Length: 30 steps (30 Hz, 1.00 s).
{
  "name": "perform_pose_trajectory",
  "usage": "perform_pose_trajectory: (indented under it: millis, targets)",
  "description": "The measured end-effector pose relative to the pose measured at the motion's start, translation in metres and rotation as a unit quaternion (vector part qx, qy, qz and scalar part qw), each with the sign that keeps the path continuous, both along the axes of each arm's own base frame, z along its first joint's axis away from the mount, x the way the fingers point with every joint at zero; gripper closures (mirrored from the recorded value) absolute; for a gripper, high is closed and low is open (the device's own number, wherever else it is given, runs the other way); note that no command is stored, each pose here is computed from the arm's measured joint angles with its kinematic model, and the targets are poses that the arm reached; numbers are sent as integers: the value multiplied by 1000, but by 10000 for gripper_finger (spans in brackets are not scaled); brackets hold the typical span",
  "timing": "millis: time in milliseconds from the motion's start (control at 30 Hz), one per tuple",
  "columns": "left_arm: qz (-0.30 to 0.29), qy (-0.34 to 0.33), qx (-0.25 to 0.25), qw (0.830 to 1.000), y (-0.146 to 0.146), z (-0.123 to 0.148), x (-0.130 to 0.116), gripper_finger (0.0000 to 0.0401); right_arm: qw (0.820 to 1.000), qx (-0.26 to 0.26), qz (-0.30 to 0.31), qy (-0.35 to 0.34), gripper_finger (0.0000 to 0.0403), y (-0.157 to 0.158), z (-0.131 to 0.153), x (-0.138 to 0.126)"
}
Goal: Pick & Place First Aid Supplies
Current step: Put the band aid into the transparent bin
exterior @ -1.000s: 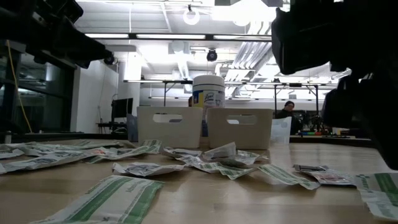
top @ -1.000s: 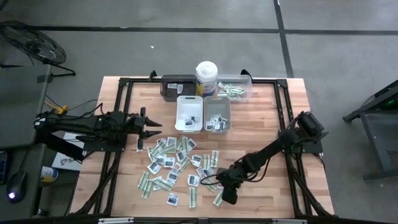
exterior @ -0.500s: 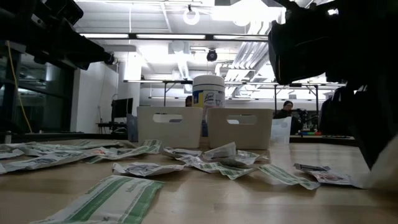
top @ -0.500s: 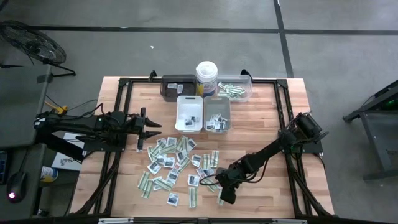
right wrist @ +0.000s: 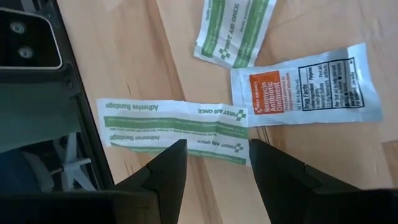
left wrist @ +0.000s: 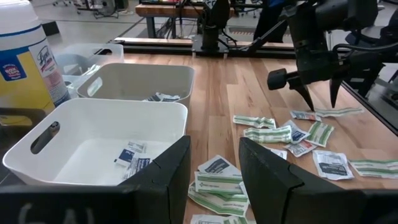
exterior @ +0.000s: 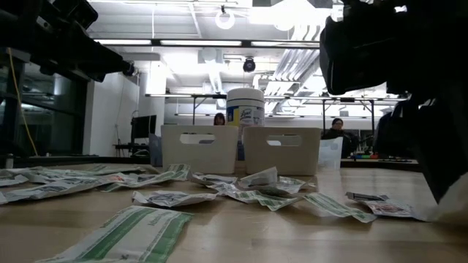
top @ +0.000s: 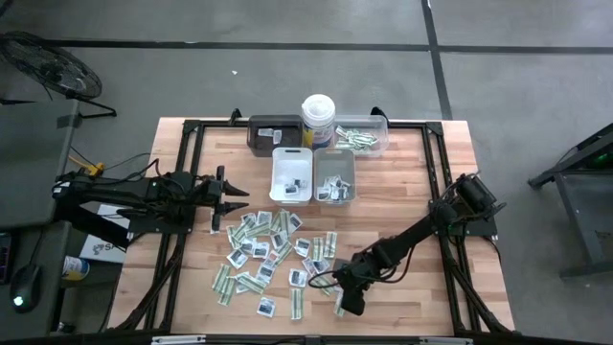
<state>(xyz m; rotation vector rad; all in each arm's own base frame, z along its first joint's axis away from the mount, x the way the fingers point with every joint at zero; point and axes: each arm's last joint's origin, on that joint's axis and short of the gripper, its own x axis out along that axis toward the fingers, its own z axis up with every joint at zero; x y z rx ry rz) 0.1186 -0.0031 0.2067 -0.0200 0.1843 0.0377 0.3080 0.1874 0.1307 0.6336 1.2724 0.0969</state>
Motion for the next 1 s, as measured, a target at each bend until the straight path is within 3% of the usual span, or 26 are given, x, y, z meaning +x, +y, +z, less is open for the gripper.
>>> perform_pose_trajectory:
  millis: [733, 867, 1000]
  targets:
    - [-1, 0, 0, 1000, 0, 0, 0, 268, 999, 3, 22, 23, 231, -14, -2, 2]
    - [-1, 0, -1, 1000, 0, 0, 0, 268, 1000, 16, 24, 0, 231, -8, 0, 4]
    - [-2, 0, -2, 1000, 0, 0, 0, 268, 999, -4, 15, -30, 231, 2, 1, 2]
